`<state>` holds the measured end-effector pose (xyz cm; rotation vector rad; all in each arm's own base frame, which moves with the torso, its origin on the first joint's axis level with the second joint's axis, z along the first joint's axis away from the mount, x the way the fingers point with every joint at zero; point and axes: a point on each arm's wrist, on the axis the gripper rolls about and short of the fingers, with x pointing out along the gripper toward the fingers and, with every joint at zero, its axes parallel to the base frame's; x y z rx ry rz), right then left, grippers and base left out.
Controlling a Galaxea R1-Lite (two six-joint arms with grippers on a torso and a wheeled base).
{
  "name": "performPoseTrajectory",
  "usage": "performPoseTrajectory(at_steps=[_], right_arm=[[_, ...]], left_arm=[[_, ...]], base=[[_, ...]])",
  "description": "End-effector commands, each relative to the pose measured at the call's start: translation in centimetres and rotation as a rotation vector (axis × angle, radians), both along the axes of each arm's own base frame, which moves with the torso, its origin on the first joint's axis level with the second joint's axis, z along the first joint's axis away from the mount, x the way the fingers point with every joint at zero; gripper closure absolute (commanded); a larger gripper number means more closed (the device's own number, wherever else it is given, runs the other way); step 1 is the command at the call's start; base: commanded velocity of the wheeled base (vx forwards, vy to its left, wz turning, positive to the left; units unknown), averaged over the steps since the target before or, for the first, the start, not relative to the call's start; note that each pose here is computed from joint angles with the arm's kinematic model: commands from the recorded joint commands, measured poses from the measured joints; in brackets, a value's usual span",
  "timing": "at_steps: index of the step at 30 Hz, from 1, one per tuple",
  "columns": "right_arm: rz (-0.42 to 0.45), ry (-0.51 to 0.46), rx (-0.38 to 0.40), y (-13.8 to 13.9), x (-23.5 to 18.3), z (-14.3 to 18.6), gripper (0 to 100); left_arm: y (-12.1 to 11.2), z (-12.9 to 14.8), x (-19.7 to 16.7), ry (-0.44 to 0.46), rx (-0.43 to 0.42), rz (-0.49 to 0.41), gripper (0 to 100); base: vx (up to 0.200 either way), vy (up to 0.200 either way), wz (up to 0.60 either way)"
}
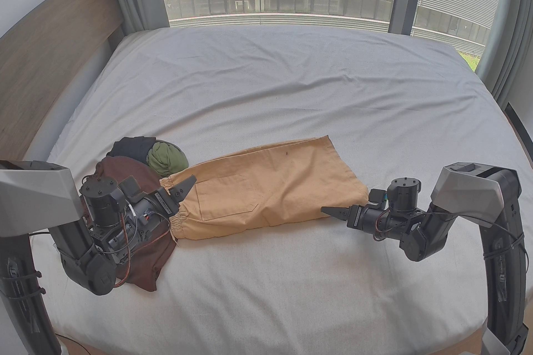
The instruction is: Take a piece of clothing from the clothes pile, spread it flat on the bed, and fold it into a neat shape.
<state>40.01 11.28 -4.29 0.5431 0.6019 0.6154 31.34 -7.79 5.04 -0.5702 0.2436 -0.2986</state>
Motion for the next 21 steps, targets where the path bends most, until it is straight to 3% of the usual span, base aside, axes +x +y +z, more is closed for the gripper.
performPoseTrajectory(at_steps=[1, 10, 16, 21], right_arm=[[0.018, 0.000, 0.021, 1.5, 0.7, -1.0, 0], [-0.014, -0.018, 0.043, 3.3, 2.1, -2.9, 0], [-0.013, -0.064, 0.126, 4.9, 2.4, -3.4, 0], [-0.042, -0.094, 0.131, 5.1, 3.0, -3.8, 0]], left_arm=[[0.0, -0.2, 0.0, 0.004, 0.001, 0.001, 0], [0.1, -0.3, 0.1, 0.008, 0.000, 0.002, 0], [0.1, -0.2, 0.1, 0.007, -0.002, 0.001, 0], [0.1, -0.4, 0.1, 0.011, 0.001, 0.001, 0]], base=[[0.000, 0.000, 0.00], [0.000, 0.000, 0.00], [0.000, 0.000, 0.00], [0.000, 0.000, 0.00]])
